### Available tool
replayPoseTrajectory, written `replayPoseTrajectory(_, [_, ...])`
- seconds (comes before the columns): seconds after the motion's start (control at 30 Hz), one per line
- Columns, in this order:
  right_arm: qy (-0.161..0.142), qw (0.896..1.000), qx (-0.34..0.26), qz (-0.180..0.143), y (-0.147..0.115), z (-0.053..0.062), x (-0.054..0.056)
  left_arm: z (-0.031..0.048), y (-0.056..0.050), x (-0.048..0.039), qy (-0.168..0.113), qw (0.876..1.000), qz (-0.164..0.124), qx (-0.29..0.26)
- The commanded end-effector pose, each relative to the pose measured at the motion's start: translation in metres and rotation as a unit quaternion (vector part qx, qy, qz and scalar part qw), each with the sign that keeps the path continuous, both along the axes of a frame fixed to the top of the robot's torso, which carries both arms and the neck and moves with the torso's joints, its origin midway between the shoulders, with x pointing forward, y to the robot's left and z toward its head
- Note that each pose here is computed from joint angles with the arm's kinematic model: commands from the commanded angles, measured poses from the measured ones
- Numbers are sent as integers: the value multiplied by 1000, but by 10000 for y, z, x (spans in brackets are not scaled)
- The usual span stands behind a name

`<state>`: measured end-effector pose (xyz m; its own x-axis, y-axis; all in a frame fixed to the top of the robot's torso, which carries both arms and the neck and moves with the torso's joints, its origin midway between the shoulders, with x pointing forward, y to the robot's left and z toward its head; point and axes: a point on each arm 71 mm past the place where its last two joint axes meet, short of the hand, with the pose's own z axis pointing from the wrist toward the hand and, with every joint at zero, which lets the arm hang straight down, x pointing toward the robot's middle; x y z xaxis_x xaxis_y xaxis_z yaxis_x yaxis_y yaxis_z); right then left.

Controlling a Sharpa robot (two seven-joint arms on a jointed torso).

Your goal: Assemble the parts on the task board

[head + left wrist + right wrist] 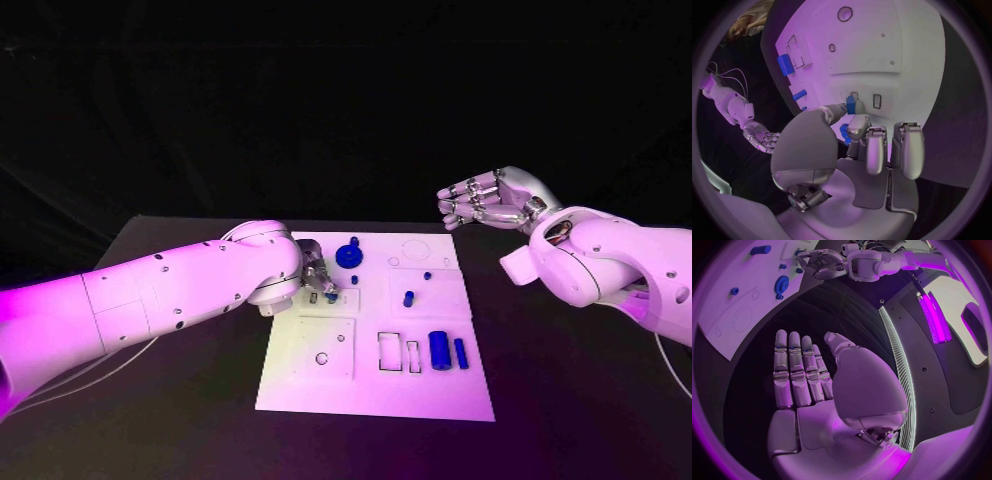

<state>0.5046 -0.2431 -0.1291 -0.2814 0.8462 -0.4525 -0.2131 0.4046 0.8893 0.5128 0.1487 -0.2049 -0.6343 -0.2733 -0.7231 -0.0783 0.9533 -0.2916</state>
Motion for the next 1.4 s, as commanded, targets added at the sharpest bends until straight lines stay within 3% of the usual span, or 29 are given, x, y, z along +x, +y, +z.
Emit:
replayPoseTrajectory(0.03, [0,1000,0,8,11,-3,-6,-47,35,-25,13,999,1,36])
replayPoseTrajectory(0.8, [2,1000,0,10,20,-22,-6,-50,10,-65,20,998,-18,48])
replayPoseTrajectory(1.4, [3,1000,1,12,33,-24,-15,-57,-10,-55,24,998,-17,49])
